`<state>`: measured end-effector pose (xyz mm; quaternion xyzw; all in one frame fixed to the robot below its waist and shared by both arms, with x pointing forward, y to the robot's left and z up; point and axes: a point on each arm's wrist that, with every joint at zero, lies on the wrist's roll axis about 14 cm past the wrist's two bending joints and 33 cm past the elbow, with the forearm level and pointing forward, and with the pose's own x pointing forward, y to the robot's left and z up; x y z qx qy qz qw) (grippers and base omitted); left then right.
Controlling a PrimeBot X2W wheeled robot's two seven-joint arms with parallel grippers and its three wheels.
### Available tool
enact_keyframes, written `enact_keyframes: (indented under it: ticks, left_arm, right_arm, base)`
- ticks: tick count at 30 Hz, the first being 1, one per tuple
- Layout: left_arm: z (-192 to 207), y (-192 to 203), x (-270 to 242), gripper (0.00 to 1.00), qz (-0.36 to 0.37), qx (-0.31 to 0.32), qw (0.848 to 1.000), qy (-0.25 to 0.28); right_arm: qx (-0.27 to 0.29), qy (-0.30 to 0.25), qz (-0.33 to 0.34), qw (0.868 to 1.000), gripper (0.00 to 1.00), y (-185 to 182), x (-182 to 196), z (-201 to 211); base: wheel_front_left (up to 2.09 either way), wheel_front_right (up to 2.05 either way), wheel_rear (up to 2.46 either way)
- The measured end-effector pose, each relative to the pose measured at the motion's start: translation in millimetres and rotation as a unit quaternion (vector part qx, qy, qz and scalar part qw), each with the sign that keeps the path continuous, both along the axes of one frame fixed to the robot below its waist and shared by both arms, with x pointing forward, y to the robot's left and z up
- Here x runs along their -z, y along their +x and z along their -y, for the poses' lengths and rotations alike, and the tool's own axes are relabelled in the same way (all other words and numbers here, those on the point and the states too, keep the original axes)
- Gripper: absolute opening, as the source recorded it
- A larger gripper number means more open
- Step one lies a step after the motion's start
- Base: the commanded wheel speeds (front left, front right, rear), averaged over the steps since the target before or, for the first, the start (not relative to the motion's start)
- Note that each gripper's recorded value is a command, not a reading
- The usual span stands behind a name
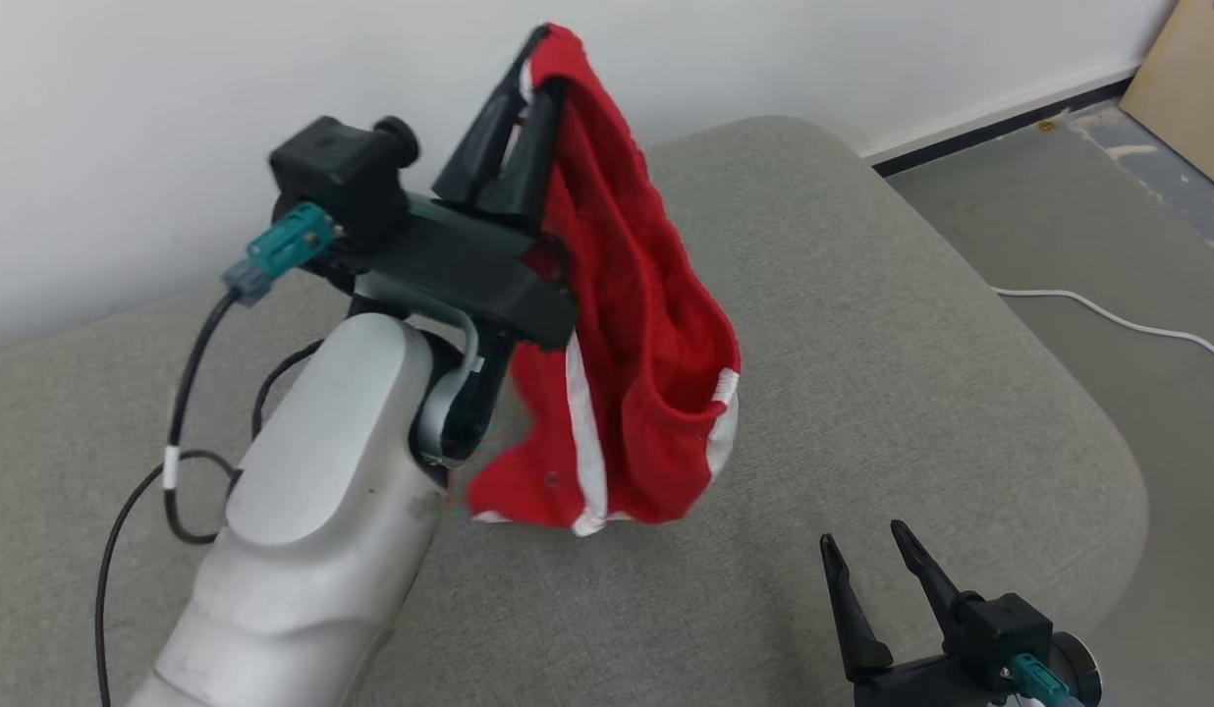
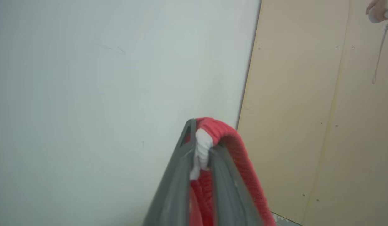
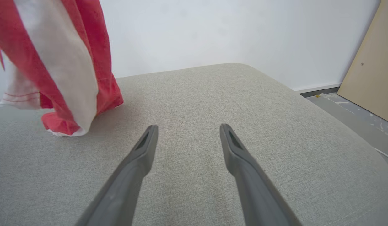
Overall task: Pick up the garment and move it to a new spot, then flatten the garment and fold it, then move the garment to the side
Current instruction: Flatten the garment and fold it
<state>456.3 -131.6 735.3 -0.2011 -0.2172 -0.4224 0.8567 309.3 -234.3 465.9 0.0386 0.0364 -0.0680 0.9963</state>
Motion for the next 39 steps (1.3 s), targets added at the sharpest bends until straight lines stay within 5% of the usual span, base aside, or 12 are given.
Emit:
enact_keyframes:
  ticks: [5, 12, 13, 14, 23, 32, 39]
  left_arm:
    - [-53.5, 30.7, 62.8, 0.00, -0.094, -0.076, 0.993, 0.003]
    - [-156.5, 47.4, 185.6, 0.00, -0.212, -0.213, 0.948, 0.102]
    - [-169.2, 45.8, 199.6, 0.35, -0.227, -0.227, 0.940, 0.113]
    - [-178.9, 43.1, 211.8, 1.00, -0.238, -0.235, 0.934, 0.125]
    - [-205.1, 13.0, 275.2, 1.00, -0.311, -0.234, 0.901, 0.189]
    - [-151.8, -30.0, 279.6, 1.00, -0.323, -0.146, 0.919, 0.170]
    - [-112.5, -56.9, 288.2, 1.00, -0.349, -0.081, 0.917, 0.175]
  right_arm:
    - [-0.016, 0.002, 0.000, 1.000, 1.00, 6.5, 0.7, -8.8]
    - [-0.039, 0.003, -0.001, 0.999, 1.00, 15.2, 1.6, -22.3]
    - [-0.043, 0.003, -0.002, 0.999, 1.00, 16.6, 2.0, -24.7]
    - [-0.049, 0.004, -0.003, 0.999, 1.00, 18.0, 2.4, -27.8]
    - [-0.083, 0.005, 0.001, 0.997, 1.00, 27.7, -1.5, -48.0]
    - [-0.089, 0.003, 0.007, 0.996, 1.00, 25.2, -5.4, -52.1]
    - [-0.090, 0.006, 0.011, 0.996, 1.00, 23.0, -8.4, -53.8]
  base:
    - [0.00, 0.00, 0.00]
    - [0.00, 0.00, 0.00]
    - [0.00, 0.00, 0.00]
    - [0.00, 0.00, 0.00]
    - [0.00, 0.00, 0.00]
    - [0.00, 0.00, 0.00]
    - [0.00, 0.00, 0.00]
